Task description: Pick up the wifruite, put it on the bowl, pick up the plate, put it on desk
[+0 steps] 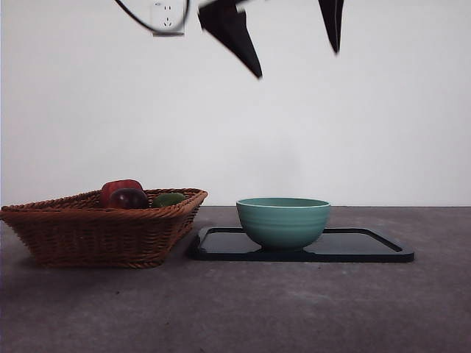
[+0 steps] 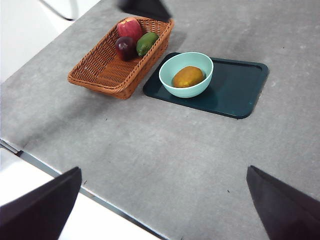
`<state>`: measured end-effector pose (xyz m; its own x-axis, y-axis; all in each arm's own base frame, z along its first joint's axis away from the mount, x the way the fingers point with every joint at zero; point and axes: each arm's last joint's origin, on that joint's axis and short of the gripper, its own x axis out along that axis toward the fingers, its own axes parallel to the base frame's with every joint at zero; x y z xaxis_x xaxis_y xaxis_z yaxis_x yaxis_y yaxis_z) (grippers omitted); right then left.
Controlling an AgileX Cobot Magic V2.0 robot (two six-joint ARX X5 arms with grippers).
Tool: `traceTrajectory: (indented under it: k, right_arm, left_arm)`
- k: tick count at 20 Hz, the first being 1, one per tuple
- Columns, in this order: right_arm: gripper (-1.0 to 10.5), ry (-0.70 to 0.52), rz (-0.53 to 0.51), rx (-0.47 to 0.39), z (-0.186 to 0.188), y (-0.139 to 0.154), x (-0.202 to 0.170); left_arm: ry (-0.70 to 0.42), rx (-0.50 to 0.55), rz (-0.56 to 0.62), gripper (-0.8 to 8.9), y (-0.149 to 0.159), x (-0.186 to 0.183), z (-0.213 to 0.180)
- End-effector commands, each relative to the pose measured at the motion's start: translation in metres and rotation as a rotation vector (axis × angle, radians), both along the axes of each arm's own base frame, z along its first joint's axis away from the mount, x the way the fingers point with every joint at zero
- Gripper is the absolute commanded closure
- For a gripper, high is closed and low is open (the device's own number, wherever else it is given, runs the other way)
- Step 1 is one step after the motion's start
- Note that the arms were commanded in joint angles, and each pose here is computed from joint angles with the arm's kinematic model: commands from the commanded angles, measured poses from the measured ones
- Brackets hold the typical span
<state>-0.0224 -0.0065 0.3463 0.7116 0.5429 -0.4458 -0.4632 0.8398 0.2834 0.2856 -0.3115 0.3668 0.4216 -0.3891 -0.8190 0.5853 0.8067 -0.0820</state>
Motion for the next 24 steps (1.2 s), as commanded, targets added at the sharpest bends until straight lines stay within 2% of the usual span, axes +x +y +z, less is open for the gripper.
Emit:
traceTrajectory:
  k: [1, 5, 10, 15, 17, 21, 24]
  right_arm:
    - [3.6, -0.008, 0.001, 0.016, 0.003, 0.0, 0.0]
    - [3.6, -0.008, 0.0, 0.016, 0.003, 0.0, 0.0]
    - [3.6, -0.008, 0.0, 0.015, 0.003, 0.0, 0.0]
    - [3.6, -0.008, 0.0, 0.015, 0.003, 0.0, 0.0]
    - [3.6, -0.008, 0.0, 0.015, 0.003, 0.0, 0.0]
    - [3.6, -0.006, 0.0, 0.016, 0.003, 0.0, 0.0]
    - [3.6, -0.002, -0.001, 0.022, 0.003, 0.0, 0.0]
  left_arm:
    - [0.02, 0.031, 0.005, 2.2, -0.012, 0.026, -0.025]
    - [0.085, 0.06, 0.032, 2.2, -0.014, 0.062, -0.071]
    - [0.153, 0.078, 0.025, 2.2, -0.02, 0.077, -0.105]
    - [0.157, 0.088, 0.006, 2.39, -0.029, 0.07, -0.108]
    - [0.167, 0.099, 0.0, 2.89, -0.032, 0.069, -0.115]
    - [0.185, 0.125, 0.007, 2.91, -0.034, 0.075, -0.132]
    - [0.142, 0.165, 0.043, 2.92, -0.033, 0.078, -0.134]
